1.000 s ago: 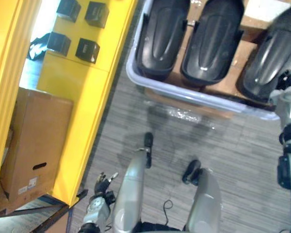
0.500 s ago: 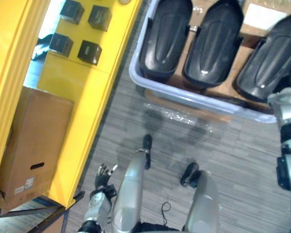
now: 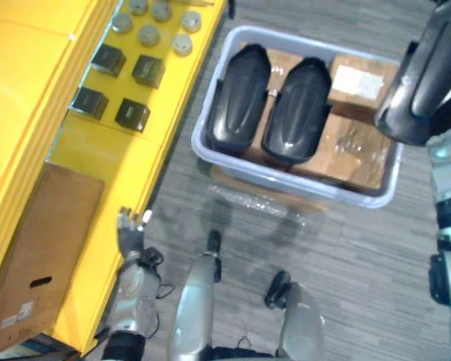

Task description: Walk over and take plastic housings, then place them on the shelf

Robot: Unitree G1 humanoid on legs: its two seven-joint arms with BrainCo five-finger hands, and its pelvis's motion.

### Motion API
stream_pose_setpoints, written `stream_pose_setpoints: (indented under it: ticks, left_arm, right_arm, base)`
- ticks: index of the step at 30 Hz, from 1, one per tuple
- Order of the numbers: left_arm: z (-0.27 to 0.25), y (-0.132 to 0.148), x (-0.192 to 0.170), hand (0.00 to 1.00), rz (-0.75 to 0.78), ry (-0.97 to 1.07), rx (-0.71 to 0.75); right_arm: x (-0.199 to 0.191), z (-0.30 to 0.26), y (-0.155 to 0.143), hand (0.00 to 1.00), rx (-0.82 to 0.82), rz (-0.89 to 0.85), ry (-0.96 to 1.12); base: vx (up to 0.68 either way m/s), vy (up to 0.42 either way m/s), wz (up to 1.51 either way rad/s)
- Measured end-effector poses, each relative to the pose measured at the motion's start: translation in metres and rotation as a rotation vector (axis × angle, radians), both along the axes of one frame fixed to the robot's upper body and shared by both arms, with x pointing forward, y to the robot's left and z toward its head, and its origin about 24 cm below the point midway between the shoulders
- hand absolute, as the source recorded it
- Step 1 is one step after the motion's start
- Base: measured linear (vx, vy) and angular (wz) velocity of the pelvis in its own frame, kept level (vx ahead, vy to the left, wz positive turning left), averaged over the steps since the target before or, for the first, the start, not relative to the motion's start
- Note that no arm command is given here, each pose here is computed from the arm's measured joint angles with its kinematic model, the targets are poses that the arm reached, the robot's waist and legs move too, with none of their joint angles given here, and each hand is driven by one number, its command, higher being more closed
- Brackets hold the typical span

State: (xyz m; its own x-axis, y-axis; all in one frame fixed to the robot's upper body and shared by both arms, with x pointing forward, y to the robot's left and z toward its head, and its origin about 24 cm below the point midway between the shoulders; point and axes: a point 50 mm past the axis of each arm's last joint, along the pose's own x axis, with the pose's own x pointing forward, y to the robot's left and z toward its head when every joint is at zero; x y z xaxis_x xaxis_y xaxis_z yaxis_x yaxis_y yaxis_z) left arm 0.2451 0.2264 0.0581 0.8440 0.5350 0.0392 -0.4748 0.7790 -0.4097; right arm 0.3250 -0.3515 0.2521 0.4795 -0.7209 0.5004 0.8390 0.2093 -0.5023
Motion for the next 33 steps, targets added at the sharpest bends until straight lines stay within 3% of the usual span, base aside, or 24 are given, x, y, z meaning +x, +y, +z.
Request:
stream_pose_setpoints:
  ticks: [7,14,22,29,33]
  left_arm:
    - [0.060,-0.012,0.006,0.00,-0.076,-0.187,0.274]
    - [0.096,-0.061,0.032,0.00,-0.374,-0.323,0.414]
    - [0.099,-0.115,0.052,0.00,-0.696,-0.324,0.408]
    - [0.082,-0.127,0.060,0.00,-0.810,-0.237,0.365]
    - [0.074,-0.141,0.059,0.00,-0.912,-0.216,0.266]
  right_arm:
    - [-0.010,-0.011,0.049,1.00,-0.190,0.173,-0.139]
    - [-0.010,0.000,0.097,1.00,-0.349,0.343,-0.327]
    - [-0.006,-0.010,0.162,1.00,-0.401,0.589,-0.401]
    - [-0.003,-0.023,0.196,1.00,-0.426,0.715,-0.355]
    - [-0.002,-0.031,0.212,1.00,-0.455,0.774,-0.321]
  base:
    - [0.16,-0.029,0.02]
    - [0.10,-0.001,-0.14]
    - [-0.02,-0.016,-0.09]
    - [-0.09,0.009,-0.06]
    - [-0.14,0.015,0.09]
